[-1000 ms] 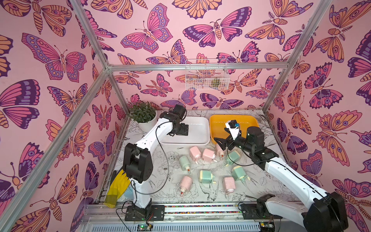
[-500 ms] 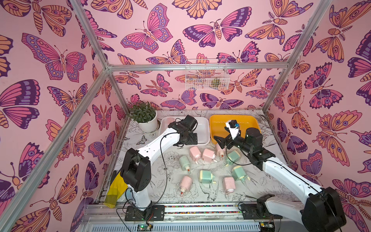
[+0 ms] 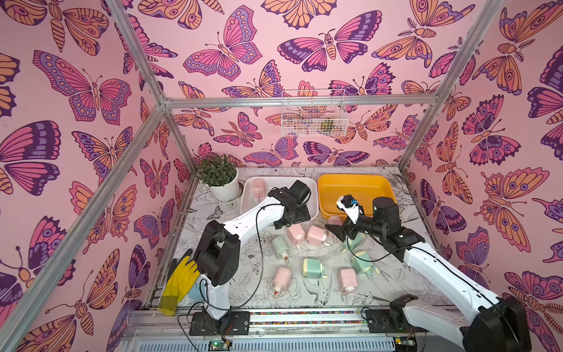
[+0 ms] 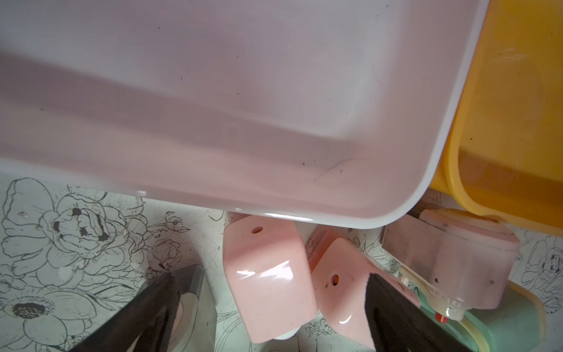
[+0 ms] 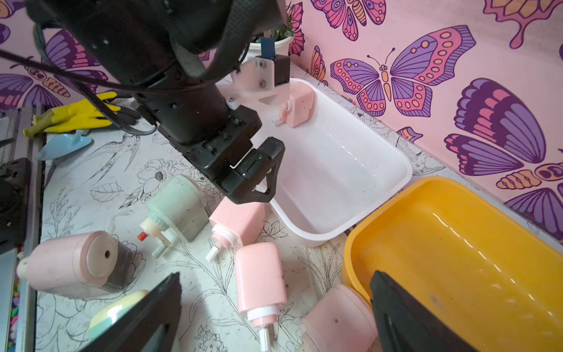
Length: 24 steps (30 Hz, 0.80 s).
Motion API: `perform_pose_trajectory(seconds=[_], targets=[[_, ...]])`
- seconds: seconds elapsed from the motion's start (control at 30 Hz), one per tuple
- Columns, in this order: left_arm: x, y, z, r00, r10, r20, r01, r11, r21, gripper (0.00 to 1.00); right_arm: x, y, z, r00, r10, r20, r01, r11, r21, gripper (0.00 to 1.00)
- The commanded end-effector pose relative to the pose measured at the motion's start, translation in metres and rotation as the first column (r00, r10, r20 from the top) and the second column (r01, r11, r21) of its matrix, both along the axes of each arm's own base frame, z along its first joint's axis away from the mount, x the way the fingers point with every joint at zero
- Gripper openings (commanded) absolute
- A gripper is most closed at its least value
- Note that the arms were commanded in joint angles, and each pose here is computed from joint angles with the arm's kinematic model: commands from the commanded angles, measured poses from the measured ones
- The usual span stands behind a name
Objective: Place the pencil sharpeners by color into the storage box
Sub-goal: Pick up the pencil sharpener from the center of the board.
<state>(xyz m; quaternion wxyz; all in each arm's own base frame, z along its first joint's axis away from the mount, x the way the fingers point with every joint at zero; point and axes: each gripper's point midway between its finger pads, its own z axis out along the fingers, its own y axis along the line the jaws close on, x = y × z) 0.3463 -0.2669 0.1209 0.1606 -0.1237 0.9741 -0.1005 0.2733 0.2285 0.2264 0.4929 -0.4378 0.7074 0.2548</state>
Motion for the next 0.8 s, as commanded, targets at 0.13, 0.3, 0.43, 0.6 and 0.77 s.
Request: perform_pose_trajectory(seconds=[0.13, 0.3, 0.43, 0.6, 0.77], targets=[[-0.015, -0.005, -0.011, 0.991, 0.116, -0.065, -0.116, 0.993, 0.013, 0.98, -0.012, -0.003, 0.002, 0.999, 0.015, 0.045, -0.015, 1.0, 0.001, 0.99], [-0.013, -0.008, -0.017, 0.992, 0.103, -0.069, -0.099, 0.993, 0.059, 0.97, -0.011, -0.002, 0.005, 0.999, 0.016, 0.05, -0.016, 1.0, 0.014, 0.99], [-0.017, -0.007, -0.016, 0.995, 0.095, -0.038, -0.089, 0.987, 0.135, 0.98, -0.011, -0.003, 0.005, 0.999, 0.007, 0.052, -0.008, 1.0, 0.014, 0.99], [-0.023, -0.001, -0.029, 0.991, 0.119, -0.059, -0.105, 0.975, 0.194, 0.98, -0.012, -0.004, 0.007, 0.998, 0.002, 0.062, -0.003, 1.0, 0.019, 0.99], [-0.026, -0.01, -0.049, 0.988, 0.098, -0.121, -0.072, 0.977, 0.2, 0.96, -0.013, -0.006, 0.011, 0.997, -0.007, 0.076, 0.005, 1.0, 0.025, 0.99]])
